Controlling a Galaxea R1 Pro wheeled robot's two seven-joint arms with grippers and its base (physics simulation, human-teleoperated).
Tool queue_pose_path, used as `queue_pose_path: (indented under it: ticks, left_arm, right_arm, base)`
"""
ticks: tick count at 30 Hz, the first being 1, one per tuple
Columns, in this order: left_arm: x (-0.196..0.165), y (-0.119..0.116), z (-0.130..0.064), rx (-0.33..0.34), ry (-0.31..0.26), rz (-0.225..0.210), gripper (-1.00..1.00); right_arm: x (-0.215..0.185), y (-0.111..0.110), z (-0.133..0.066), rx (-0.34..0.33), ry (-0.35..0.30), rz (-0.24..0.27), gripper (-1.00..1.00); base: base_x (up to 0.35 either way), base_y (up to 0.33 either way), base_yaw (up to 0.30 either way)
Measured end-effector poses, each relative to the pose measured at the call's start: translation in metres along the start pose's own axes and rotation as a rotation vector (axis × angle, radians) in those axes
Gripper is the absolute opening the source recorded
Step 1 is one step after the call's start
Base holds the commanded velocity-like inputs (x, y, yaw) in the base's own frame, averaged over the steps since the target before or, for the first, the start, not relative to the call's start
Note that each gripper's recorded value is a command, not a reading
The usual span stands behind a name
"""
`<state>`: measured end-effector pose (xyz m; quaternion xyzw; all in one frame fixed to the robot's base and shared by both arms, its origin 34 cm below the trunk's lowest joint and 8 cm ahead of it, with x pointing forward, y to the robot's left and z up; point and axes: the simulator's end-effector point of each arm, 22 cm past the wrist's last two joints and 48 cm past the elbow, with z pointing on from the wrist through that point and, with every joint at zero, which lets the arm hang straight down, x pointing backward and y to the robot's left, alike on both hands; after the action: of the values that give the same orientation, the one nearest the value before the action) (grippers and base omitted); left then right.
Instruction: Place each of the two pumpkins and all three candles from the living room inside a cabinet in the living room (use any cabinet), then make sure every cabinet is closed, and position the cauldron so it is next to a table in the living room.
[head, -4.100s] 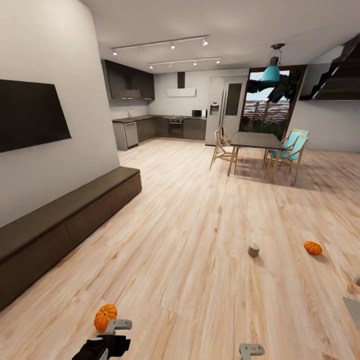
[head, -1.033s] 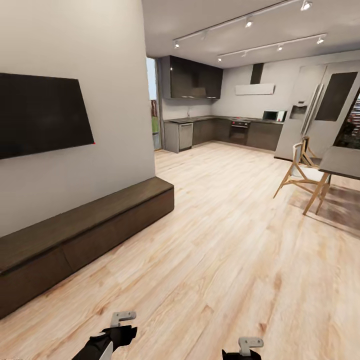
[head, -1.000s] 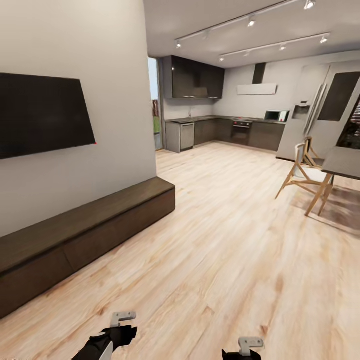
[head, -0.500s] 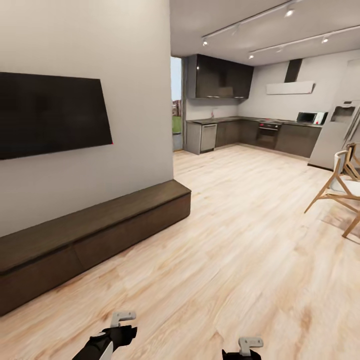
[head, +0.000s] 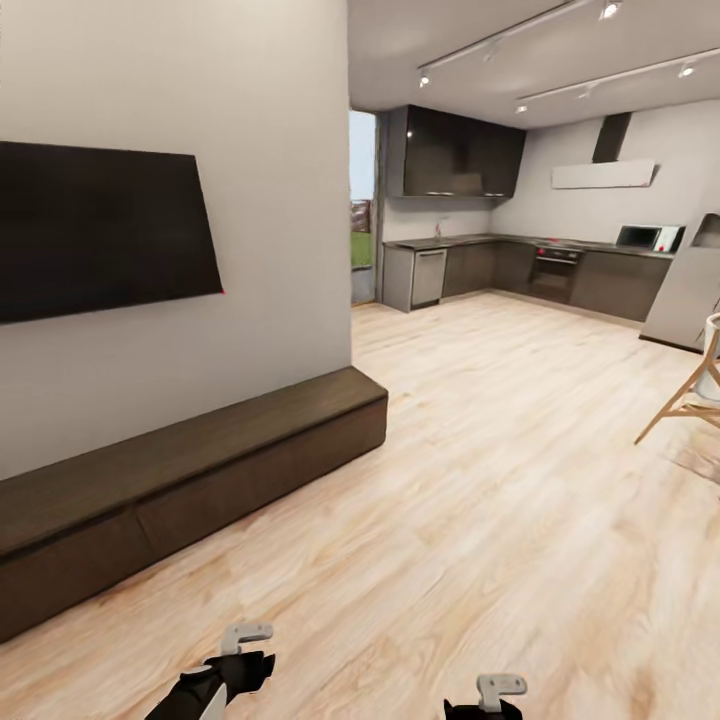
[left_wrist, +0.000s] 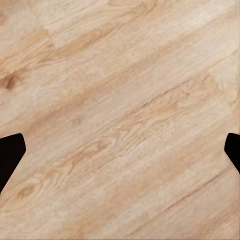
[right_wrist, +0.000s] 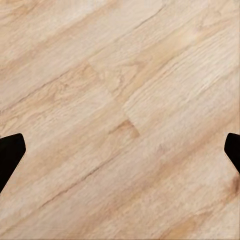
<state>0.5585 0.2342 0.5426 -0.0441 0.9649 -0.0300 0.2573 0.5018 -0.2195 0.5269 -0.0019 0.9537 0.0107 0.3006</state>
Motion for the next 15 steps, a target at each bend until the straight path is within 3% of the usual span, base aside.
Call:
queue_pose_path:
  ticks: [15]
  left_arm:
    - [0.0009, -0.0095, 0.0001, 0.012, 0.000, -0.001, 1.00]
  right_arm:
    - [0.0003, 0.0000, 0.0001, 0.000, 0.001, -0.001, 1.00]
  base:
    - [0.289, -0.205, 0.287]
